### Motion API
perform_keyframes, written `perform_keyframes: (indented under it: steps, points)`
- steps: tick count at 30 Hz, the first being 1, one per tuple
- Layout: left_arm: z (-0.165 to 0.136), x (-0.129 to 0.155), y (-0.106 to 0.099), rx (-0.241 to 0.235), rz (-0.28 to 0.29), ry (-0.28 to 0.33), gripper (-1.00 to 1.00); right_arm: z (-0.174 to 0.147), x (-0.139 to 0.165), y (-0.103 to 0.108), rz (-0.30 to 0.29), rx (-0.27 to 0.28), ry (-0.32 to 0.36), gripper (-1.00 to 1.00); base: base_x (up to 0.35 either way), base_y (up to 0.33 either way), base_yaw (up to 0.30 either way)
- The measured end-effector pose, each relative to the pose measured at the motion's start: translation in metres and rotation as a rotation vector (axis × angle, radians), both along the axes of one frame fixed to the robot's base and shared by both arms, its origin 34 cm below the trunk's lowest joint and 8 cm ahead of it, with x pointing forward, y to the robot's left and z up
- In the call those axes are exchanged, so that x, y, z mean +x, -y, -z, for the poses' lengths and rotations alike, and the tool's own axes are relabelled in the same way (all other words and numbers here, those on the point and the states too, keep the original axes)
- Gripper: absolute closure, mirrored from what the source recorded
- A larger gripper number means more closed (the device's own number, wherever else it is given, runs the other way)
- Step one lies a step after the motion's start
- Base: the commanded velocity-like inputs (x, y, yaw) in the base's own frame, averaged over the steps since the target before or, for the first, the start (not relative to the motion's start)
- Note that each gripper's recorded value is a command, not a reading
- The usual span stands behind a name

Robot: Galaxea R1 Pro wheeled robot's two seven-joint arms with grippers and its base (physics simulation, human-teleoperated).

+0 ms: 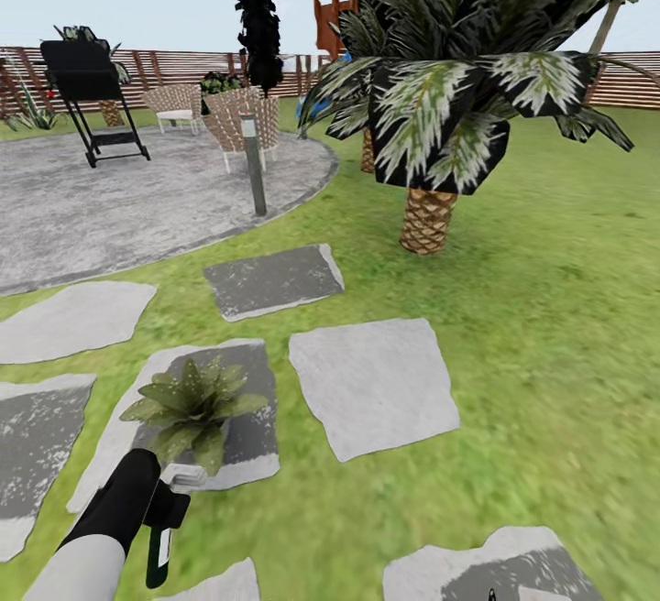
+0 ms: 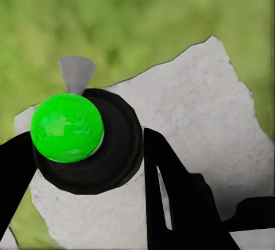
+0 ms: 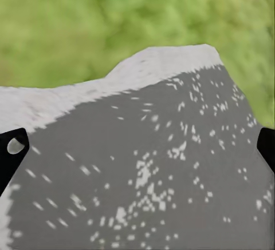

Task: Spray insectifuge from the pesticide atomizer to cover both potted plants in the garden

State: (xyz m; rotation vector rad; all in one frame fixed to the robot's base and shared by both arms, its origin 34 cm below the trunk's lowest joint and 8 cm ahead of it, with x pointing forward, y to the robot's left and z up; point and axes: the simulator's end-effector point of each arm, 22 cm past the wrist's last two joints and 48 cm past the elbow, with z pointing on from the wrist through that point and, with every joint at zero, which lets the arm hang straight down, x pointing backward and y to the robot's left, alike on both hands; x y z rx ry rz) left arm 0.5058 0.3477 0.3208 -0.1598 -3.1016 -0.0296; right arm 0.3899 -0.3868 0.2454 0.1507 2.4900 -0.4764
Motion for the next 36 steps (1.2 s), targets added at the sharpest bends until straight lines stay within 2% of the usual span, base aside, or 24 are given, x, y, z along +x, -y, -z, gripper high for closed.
perform_keyframes:
  steps: [10,15,22,28,36]
  points:
    - [-0.001,0.000,-0.001,0.002,-0.001,0.000,1.00,0.000,0.000,0.001,0.000,-0.001,0.000,-1.00,0.088,-0.279,0.060]
    - [0.000,0.000,-0.002,0.003,-0.002,0.000,1.00,0.000,0.000,0.000,0.000,0.000,0.000,-1.00,0.119,-0.056,0.213]
    - [-0.003,-0.001,-0.017,0.023,-0.009,0.000,1.00,0.000,0.000,0.000,0.000,0.000,0.000,-1.00,0.007,-0.003,0.273]
    - [-0.001,0.000,-0.008,0.008,-0.008,0.002,1.00,0.000,0.000,0.000,0.000,0.000,0.000,-1.00,0.007,-0.034,0.249]
    - [-0.001,0.000,-0.006,0.006,-0.007,0.001,1.00,0.000,0.000,0.001,0.000,-0.002,0.000,-1.00,0.138,-0.243,0.021]
